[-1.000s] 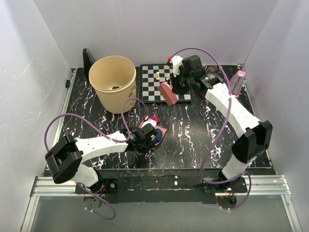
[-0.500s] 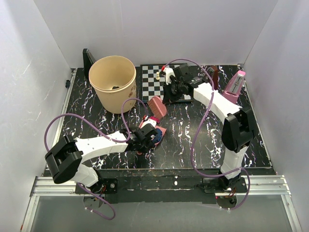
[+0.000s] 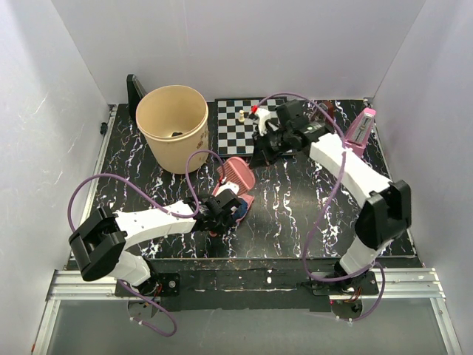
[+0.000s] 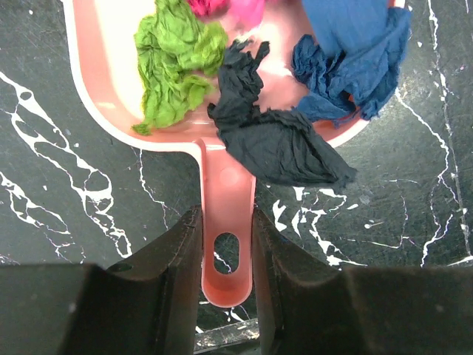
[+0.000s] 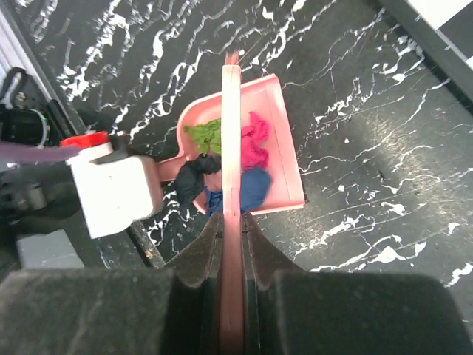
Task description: Sweep away the paper scraps from the table
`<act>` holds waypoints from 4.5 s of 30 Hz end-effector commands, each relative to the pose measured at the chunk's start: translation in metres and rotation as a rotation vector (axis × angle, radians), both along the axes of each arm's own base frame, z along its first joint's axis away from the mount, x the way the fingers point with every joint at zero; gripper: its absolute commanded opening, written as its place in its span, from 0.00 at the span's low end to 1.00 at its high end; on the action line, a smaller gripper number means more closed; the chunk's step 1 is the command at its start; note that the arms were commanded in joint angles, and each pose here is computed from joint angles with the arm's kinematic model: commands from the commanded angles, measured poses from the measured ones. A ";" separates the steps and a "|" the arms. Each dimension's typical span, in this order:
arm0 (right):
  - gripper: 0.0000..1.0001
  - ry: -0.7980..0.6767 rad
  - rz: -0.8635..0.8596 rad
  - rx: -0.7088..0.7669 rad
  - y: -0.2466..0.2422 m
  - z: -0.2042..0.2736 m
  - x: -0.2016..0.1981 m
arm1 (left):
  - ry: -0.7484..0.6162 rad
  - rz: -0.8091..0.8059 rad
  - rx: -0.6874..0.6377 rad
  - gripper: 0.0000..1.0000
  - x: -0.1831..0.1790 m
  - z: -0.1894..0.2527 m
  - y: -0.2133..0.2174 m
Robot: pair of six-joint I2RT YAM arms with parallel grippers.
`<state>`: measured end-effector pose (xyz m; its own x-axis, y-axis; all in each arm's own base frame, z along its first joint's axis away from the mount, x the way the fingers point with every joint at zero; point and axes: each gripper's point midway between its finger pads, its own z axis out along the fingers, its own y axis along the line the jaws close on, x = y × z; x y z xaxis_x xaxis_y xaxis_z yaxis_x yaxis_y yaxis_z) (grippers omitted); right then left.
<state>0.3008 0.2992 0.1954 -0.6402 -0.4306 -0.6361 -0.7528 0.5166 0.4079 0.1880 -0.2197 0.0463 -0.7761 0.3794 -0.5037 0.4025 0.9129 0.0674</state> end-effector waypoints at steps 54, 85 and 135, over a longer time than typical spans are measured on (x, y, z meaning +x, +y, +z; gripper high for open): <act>0.01 -0.127 -0.572 0.099 -0.121 0.026 -0.047 | 0.108 0.189 -1.979 0.00 0.200 0.353 0.093; 0.01 -0.267 -1.195 0.138 -0.207 0.040 -0.032 | -0.243 0.107 -0.730 0.00 0.105 0.257 0.011; 0.80 0.184 -1.261 0.474 -0.226 -0.051 0.033 | -0.196 0.097 -0.055 0.01 0.111 0.024 -0.042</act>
